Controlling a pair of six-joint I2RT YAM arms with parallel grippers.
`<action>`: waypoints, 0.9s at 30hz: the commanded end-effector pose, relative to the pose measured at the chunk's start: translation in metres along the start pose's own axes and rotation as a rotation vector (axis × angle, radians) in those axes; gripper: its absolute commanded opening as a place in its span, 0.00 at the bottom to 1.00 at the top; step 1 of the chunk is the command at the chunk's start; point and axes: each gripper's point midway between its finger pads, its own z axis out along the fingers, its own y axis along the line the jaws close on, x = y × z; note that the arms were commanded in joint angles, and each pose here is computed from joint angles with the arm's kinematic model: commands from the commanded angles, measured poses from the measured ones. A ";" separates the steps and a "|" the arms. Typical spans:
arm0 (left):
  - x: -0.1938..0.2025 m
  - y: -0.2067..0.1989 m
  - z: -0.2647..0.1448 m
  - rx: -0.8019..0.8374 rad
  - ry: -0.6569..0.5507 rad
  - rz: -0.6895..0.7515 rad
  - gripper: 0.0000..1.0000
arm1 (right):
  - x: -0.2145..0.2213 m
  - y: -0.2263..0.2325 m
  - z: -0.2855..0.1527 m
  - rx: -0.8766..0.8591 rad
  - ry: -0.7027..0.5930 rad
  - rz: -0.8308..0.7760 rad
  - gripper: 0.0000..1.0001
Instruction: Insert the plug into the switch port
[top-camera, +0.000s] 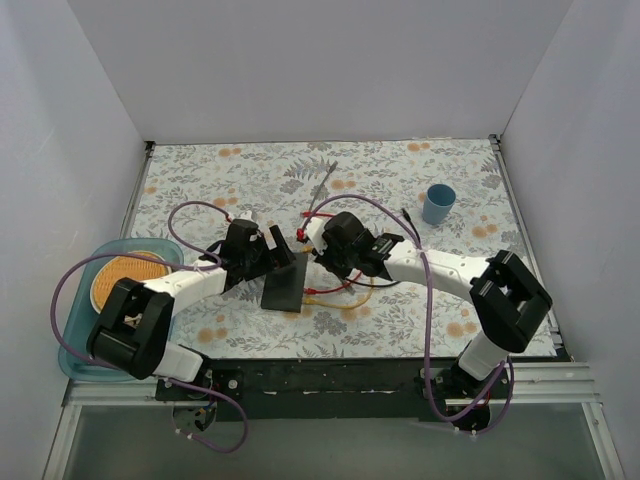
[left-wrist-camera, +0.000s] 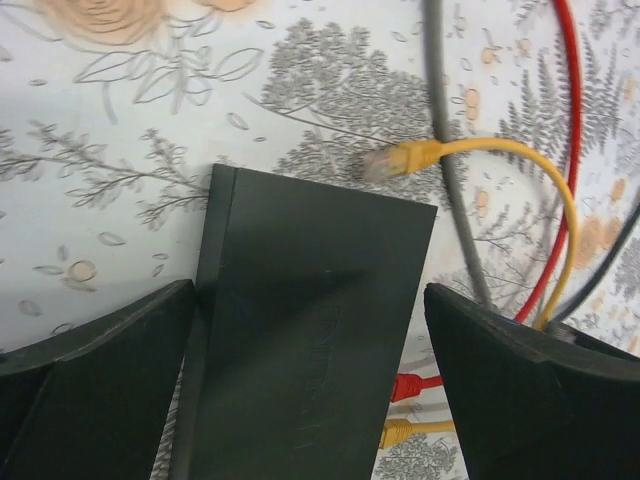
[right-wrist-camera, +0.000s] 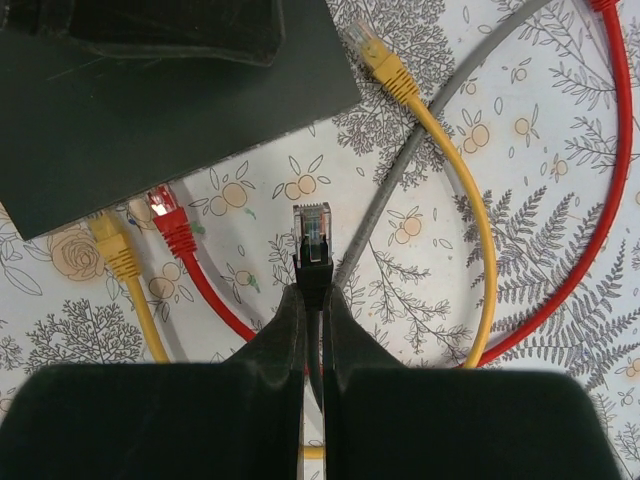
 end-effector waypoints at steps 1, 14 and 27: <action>-0.011 -0.043 -0.005 0.217 -0.017 0.042 0.98 | -0.014 0.001 0.005 -0.015 -0.025 -0.033 0.01; -0.027 -0.036 -0.024 0.179 -0.117 0.148 0.98 | 0.009 0.011 0.014 -0.064 0.059 -0.047 0.01; -0.006 -0.007 -0.030 0.137 -0.102 0.130 0.98 | 0.026 0.012 0.027 -0.050 0.166 -0.109 0.01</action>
